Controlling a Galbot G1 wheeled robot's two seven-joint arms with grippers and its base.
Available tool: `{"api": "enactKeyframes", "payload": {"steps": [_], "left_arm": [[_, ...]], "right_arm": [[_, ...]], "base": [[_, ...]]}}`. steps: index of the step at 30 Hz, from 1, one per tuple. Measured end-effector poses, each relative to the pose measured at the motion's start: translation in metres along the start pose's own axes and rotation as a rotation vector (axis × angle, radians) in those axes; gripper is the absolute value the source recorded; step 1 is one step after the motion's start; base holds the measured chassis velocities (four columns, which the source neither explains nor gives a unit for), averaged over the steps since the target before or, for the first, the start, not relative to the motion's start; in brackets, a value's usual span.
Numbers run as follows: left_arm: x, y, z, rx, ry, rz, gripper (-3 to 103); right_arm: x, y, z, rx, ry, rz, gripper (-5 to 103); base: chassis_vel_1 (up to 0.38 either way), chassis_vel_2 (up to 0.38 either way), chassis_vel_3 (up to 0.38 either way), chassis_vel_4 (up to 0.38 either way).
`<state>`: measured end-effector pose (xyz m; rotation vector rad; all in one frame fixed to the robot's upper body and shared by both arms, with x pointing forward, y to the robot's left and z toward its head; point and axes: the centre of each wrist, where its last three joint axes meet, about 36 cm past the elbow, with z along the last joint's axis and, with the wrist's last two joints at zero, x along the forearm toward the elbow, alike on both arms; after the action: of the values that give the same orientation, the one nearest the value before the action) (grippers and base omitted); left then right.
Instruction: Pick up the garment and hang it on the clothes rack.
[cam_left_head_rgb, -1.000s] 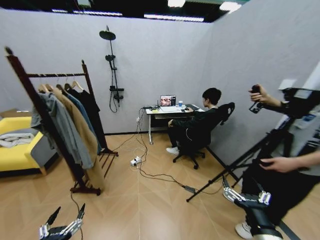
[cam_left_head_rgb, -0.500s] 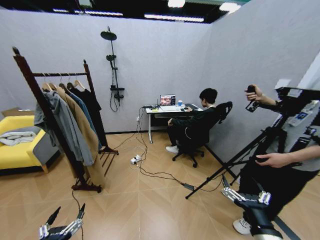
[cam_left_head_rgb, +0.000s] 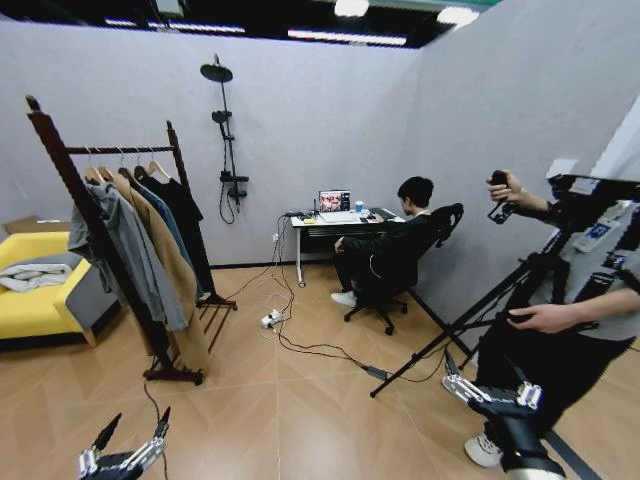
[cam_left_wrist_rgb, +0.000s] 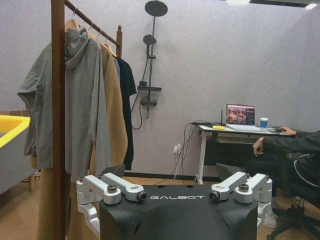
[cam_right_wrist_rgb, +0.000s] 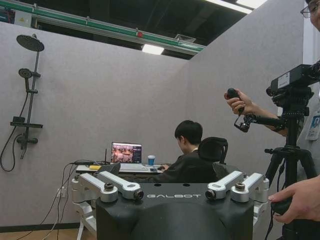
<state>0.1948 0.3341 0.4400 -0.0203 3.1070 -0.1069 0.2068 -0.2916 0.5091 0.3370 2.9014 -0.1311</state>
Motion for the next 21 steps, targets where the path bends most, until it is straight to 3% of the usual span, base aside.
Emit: {"api": "enactKeyframes", "payload": {"steps": [11, 21], "left_arm": [[0.0, 0.0, 0.0, 0.0, 0.0, 0.0, 100], [0.0, 0.0, 0.0, 0.0, 0.0, 0.0, 100]], "right_arm": [[0.0001, 0.0, 0.0, 0.0, 0.0, 0.0, 100], [0.0, 0.0, 0.0, 0.0, 0.0, 0.0, 100]], "base": [[0.115, -0.198, -0.1, 0.191], [-0.003, 0.005, 0.002, -0.016]]}}
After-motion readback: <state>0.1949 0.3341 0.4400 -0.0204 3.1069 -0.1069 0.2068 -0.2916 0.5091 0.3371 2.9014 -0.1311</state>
